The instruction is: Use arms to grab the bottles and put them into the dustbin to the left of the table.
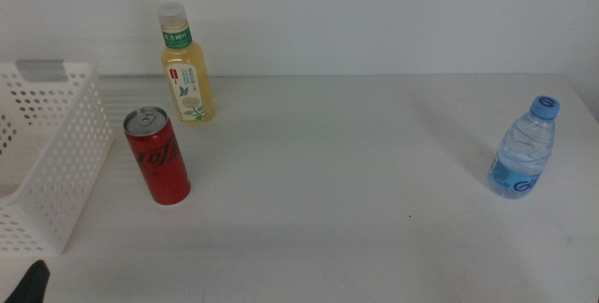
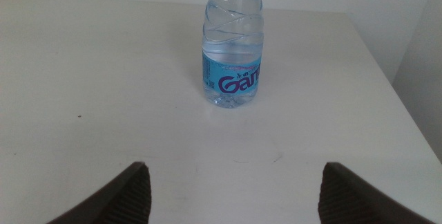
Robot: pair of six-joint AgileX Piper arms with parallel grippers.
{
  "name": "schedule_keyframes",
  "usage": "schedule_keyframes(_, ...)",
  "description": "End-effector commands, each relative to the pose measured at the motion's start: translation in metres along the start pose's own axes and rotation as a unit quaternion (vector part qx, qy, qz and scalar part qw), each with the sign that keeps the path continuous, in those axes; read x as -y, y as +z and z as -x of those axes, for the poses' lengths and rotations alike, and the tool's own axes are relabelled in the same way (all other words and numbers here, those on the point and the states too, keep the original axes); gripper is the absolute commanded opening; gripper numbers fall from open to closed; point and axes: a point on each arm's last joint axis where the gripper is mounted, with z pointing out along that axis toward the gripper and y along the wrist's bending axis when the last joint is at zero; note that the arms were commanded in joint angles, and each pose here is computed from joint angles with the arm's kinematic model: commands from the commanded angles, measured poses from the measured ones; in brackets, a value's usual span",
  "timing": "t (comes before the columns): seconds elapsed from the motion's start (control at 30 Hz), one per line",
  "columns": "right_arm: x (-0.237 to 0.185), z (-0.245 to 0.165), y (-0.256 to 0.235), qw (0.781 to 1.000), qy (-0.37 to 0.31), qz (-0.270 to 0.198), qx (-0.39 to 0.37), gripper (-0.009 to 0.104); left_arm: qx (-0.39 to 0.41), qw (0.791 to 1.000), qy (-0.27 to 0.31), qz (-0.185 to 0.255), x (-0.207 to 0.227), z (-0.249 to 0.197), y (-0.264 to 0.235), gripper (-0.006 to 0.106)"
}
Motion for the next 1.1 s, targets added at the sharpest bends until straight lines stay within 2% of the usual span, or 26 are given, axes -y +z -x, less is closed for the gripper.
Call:
schedule_keyframes(0.0,0.001,0.01,-0.003,0.999,-0.004,-0.005,0.053,0.063,0.049,0.999,-0.009,0.002,0.0,0.009,0.0,0.085)
schedule_keyframes(0.23,0.001,0.01,-0.003,0.999,-0.004,-0.005,0.053,0.063,0.044,0.999,-0.016,0.001,-0.001,0.029,0.005,0.085)
schedule_keyframes(0.57,0.001,0.01,-0.003,0.999,-0.004,-0.005,0.053,0.063,0.038,0.999,-0.016,0.0,-0.003,0.08,0.02,0.085)
schedule_keyframes(0.83,0.001,0.01,-0.003,0.999,-0.004,-0.005,0.053,0.063,0.053,0.998,-0.009,-0.045,0.005,0.119,0.043,0.085)
schedule_keyframes(1.07,0.001,0.01,-0.003,0.999,-0.004,-0.005,0.053,0.063,0.063,0.996,-0.009,-0.066,0.015,0.121,0.075,0.085)
